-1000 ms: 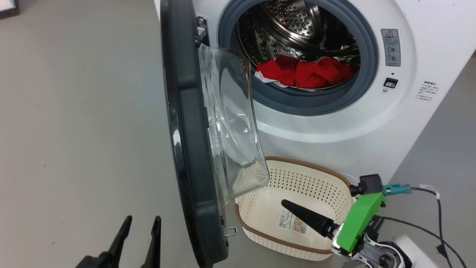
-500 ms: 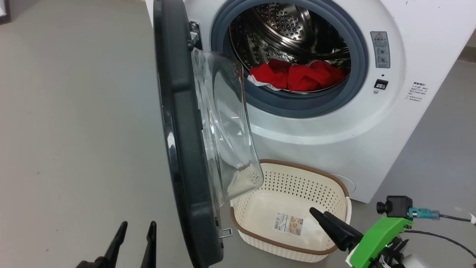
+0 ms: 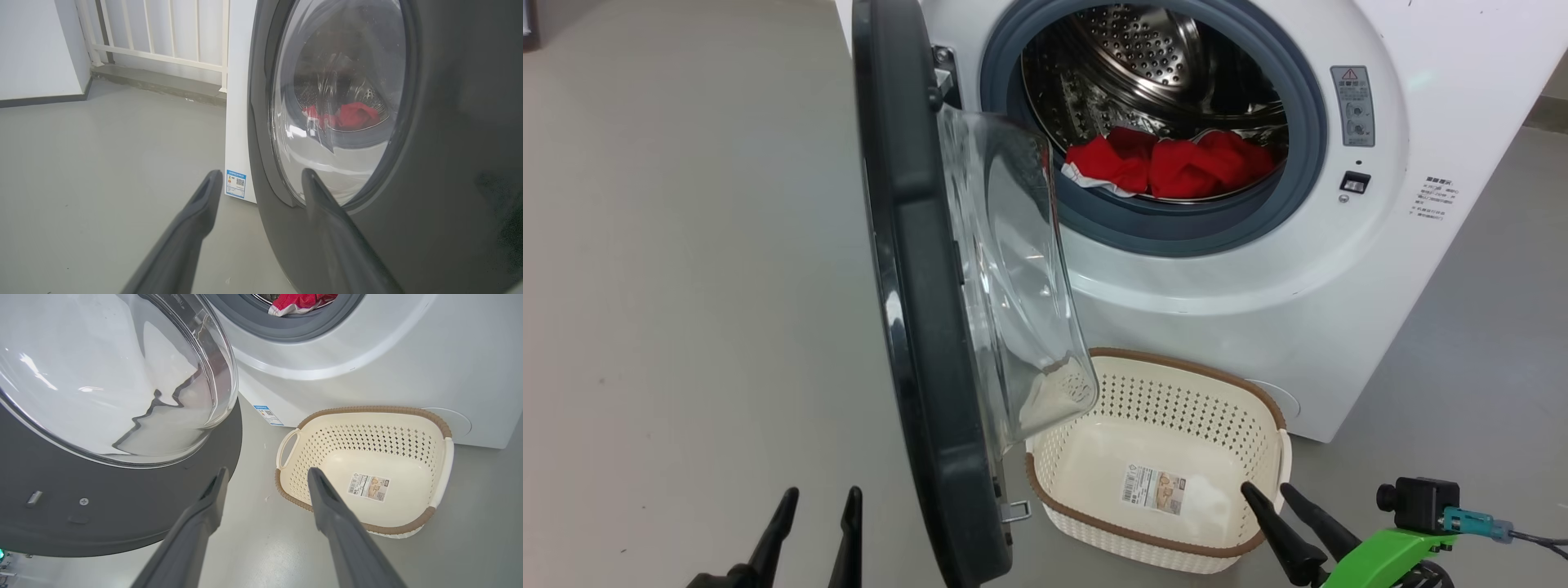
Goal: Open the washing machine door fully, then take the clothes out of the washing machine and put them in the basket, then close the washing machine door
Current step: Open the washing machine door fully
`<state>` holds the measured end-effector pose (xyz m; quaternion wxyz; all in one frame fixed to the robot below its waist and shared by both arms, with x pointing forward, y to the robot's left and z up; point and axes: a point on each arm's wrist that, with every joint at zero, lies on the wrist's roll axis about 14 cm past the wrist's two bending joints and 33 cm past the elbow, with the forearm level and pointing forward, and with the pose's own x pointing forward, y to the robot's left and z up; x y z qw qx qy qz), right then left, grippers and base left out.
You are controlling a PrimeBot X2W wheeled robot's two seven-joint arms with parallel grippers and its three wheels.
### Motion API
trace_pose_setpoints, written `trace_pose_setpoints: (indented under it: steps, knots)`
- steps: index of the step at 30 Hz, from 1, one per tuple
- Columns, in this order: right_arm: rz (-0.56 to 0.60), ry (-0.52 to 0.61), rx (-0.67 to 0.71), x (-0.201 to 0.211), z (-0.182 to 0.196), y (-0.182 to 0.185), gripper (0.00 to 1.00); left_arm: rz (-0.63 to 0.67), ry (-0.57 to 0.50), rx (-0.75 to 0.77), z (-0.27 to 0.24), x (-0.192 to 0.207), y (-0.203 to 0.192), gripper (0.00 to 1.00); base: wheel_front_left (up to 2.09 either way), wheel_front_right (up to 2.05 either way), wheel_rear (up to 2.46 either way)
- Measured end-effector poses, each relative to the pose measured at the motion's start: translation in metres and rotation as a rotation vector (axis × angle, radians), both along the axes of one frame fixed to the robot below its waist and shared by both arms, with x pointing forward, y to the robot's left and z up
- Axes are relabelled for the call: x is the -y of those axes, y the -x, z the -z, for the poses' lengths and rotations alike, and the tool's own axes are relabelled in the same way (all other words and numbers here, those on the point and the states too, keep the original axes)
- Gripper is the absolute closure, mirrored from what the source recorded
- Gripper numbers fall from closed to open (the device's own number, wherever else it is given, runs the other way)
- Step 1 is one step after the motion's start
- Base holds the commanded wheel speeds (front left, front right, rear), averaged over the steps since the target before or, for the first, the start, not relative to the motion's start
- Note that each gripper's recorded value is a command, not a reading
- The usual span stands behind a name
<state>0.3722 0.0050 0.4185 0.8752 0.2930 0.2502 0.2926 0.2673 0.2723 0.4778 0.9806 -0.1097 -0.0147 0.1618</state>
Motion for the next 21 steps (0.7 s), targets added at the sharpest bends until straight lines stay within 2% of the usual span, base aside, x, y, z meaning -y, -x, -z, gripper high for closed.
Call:
trace_pose_setpoints:
  steps: [5, 11, 21]
  knots:
    - [0.014, 0.054, 0.062, 0.009, 0.002, -0.006, 0.0, 0.002, 0.0, -0.001, 0.0, 0.0, -0.001, 0.0, 0.0, 0.0, 0.0]
    - [0.048, 0.091, 0.231, 0.016, -0.027, -0.032, 0.0, 0.005, 0.0, -0.01, 0.002, 0.001, -0.003, 0.0, 0.0, 0.0, 0.0]
    - [0.096, 0.163, 0.41, 0.021, -0.05, -0.036, 0.0, 0.001, 0.001, -0.016, 0.004, 0.0, -0.002, 0.0, 0.0, 0.0, 0.0]
